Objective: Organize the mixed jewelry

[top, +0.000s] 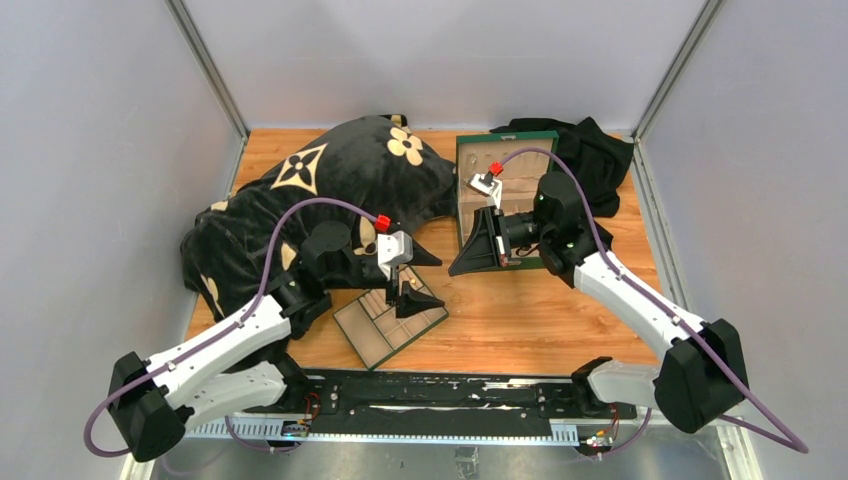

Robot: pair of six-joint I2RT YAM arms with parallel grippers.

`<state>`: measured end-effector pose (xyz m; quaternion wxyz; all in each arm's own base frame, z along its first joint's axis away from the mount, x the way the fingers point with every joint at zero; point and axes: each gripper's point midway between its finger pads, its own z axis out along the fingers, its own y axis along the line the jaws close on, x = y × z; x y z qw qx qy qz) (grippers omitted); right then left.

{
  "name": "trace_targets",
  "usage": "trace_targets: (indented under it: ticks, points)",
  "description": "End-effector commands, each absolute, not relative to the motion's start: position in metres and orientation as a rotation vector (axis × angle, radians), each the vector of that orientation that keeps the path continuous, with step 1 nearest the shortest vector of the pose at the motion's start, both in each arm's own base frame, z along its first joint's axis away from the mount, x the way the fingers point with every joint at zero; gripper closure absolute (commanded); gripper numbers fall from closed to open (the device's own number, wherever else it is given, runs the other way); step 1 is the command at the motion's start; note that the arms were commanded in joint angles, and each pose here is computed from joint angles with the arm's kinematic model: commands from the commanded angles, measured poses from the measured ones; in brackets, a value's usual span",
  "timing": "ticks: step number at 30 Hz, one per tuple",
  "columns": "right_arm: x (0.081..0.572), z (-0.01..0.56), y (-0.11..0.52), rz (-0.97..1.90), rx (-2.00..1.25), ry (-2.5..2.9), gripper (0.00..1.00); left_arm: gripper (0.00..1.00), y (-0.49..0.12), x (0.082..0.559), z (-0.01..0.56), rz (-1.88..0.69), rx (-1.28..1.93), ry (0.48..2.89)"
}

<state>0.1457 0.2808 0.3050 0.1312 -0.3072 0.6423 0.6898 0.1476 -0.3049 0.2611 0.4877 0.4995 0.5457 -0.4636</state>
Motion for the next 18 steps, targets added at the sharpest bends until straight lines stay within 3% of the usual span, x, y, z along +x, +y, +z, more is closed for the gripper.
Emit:
trace_targets:
  ticks: [1, 15, 18]
  points:
    - [0.144, 0.309, 0.279, 2.025, -0.935, 1.846, 1.00, 0.19, -0.311, 0.156, 0.278, -1.086, 1.209, 1.234]
    - [0.147, 0.300, 0.288, 2.056, -0.942, 1.872, 1.00, 0.45, -0.315, 0.164, 0.280, -1.095, 1.208, 1.218]
    - [0.147, 0.300, 0.289, 2.062, -0.947, 1.875, 1.00, 0.45, -0.311, 0.167, 0.283, -1.089, 1.204, 1.208]
